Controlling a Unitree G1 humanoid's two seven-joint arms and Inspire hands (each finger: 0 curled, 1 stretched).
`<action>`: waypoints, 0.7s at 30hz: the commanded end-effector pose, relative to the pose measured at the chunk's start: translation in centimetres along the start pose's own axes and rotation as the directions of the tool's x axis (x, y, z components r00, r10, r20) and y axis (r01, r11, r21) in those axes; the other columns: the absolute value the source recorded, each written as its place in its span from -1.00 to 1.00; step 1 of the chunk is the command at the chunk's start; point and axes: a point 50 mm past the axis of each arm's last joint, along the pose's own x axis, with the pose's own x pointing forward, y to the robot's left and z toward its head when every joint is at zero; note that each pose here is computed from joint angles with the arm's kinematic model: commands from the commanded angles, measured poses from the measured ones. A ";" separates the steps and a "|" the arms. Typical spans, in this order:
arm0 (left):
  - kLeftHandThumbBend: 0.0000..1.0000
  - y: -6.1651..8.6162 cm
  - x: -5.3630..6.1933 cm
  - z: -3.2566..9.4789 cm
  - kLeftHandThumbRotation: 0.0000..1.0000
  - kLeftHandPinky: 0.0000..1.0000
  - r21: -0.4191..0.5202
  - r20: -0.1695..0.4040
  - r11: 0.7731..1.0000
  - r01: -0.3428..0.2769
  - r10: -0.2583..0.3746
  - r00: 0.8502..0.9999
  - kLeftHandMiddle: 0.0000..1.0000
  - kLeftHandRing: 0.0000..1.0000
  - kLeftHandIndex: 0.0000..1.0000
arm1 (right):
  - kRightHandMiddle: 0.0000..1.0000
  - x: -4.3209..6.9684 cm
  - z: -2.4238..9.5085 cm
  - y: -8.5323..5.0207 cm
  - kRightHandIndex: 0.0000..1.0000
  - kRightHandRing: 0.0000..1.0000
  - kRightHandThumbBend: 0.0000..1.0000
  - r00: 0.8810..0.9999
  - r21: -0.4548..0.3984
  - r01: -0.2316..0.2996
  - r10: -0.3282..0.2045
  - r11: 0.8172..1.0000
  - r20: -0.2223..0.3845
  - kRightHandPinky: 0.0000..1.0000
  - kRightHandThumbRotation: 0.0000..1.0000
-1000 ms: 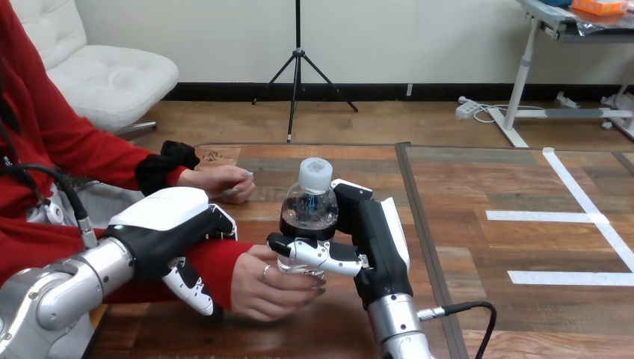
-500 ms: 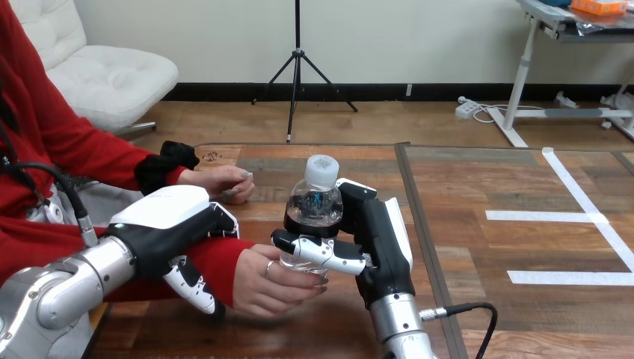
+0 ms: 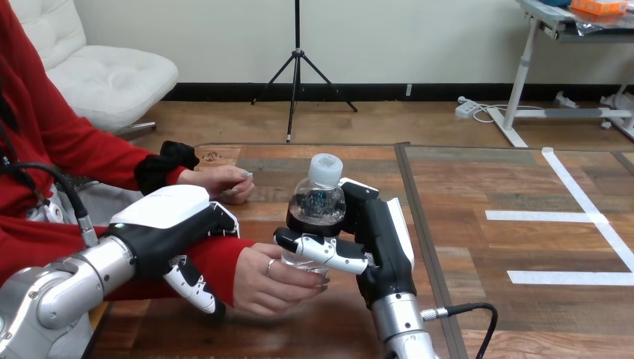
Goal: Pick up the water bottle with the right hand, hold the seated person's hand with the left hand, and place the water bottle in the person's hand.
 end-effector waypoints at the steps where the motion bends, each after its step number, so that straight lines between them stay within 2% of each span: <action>1: 1.00 6.7 0.5 6.3 -0.94 -0.18 0.041 0.344 0.956 -0.290 0.259 0.903 -0.06 -0.13 -0.04 | -0.19 1.0 3.1 8.5 -0.22 -0.25 0.66 0.997 0.363 0.051 -0.069 0.930 0.038 -0.31 -0.77; 16: 1.00 6.7 0.6 6.2 -0.87 -0.17 0.033 0.342 0.957 -0.288 0.260 0.903 -0.05 -0.12 -0.03 | -0.18 1.1 3.1 8.5 -0.22 -0.25 0.63 0.998 0.366 0.046 -0.062 0.930 0.033 -0.32 -0.78; 21: 1.00 6.6 0.6 6.1 -0.85 -0.16 0.030 0.337 0.958 -0.284 0.258 0.905 -0.04 -0.11 -0.02 | -0.17 1.1 3.0 8.4 -0.21 -0.25 0.66 0.998 0.358 0.045 -0.060 0.933 0.029 -0.34 -0.72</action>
